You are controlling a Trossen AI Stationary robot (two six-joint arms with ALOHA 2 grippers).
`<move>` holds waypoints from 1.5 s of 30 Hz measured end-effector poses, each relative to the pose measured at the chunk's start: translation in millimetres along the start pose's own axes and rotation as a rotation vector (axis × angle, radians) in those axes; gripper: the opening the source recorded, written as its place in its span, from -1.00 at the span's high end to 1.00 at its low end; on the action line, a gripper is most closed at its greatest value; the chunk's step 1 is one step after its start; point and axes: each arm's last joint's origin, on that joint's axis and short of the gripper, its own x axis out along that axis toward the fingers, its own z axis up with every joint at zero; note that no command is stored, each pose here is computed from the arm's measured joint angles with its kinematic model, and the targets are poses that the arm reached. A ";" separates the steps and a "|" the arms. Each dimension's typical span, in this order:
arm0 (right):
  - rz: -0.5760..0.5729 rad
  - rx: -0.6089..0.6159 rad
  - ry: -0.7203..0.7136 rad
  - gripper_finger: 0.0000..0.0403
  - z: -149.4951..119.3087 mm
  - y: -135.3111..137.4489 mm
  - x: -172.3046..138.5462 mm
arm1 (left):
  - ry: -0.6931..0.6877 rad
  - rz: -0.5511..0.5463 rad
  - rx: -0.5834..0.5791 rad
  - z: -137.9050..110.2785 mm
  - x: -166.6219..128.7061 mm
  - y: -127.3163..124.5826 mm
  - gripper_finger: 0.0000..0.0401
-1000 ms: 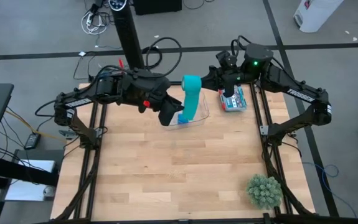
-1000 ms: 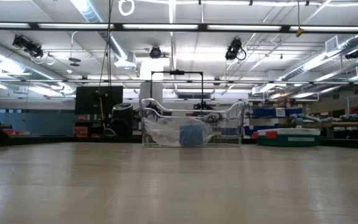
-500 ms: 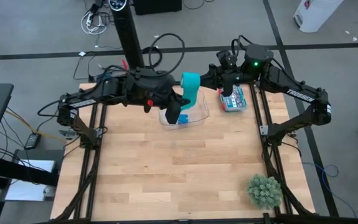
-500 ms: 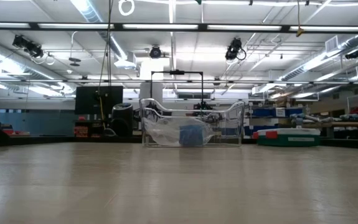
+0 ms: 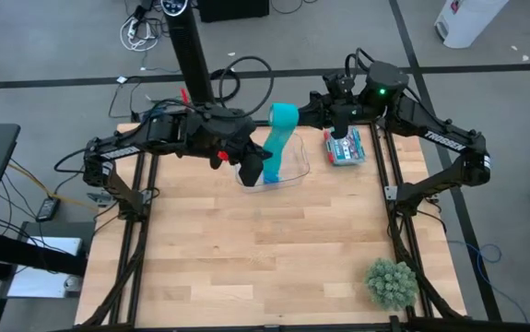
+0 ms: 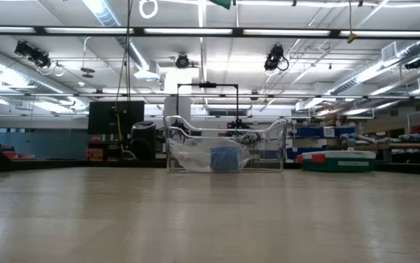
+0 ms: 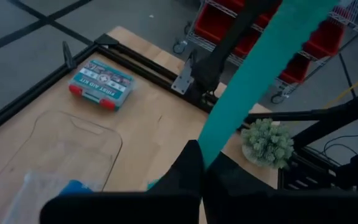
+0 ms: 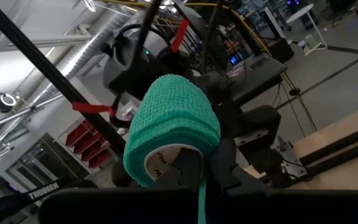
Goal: Roll bandage
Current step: Roll the sky blue bandage
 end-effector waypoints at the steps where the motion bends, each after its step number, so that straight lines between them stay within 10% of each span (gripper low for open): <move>1: 0.000 0.000 0.001 1.00 0.3 -0.5 -0.3 | 0.001 -0.001 0.000 0.0 0.0 0.0 0.99; 24: -0.138 -0.097 0.026 1.00 9.4 -26.8 -15.5 | 0.013 -0.090 -0.059 1.5 -6.9 -3.3 1.00; 45: 0.163 -0.009 0.102 1.00 -12.5 19.2 7.1 | -0.031 -0.028 -0.049 3.3 -6.8 -1.5 0.98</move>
